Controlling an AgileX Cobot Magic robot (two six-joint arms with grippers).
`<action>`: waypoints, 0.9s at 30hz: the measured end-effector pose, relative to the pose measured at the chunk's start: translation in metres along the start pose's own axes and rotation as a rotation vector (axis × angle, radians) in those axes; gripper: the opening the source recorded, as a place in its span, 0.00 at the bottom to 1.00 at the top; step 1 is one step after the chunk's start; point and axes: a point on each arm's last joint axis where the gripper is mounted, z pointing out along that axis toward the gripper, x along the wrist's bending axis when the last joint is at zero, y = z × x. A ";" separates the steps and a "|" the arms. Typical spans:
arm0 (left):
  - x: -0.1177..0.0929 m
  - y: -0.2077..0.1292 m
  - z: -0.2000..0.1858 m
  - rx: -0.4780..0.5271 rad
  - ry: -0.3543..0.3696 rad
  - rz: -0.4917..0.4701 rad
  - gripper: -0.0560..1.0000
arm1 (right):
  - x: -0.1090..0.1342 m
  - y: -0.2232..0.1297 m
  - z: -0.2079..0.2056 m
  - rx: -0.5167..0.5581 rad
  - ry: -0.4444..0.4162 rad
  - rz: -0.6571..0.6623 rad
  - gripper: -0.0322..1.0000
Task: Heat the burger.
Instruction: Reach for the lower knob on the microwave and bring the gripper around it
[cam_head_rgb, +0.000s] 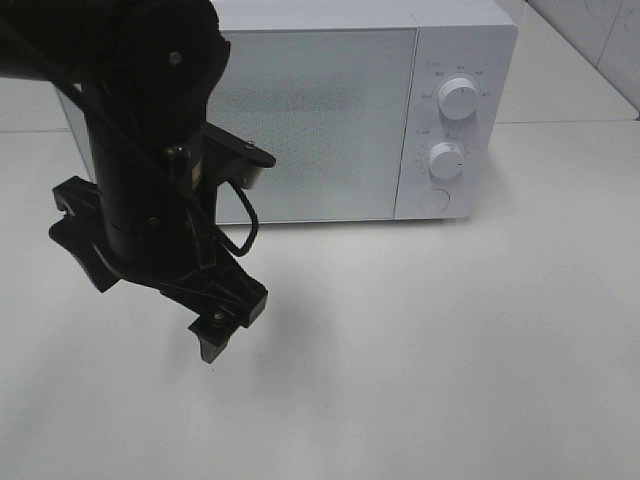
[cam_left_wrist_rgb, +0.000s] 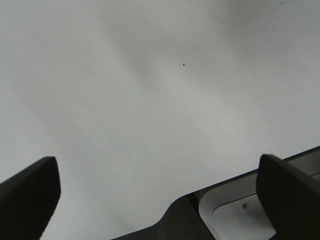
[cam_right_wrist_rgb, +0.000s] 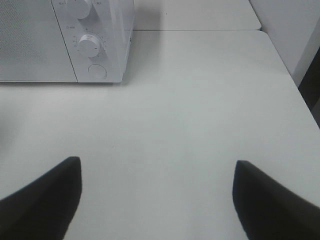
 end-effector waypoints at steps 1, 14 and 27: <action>0.004 0.000 0.000 0.008 -0.007 -0.013 0.99 | 0.000 0.000 0.000 0.000 0.000 0.000 0.75; 0.092 -0.027 -0.034 -0.069 -0.205 -0.216 0.99 | 0.000 0.000 0.000 0.000 0.000 0.000 0.75; 0.169 -0.122 -0.054 -0.187 -0.176 -0.536 0.99 | 0.000 0.000 0.000 0.000 0.000 0.000 0.75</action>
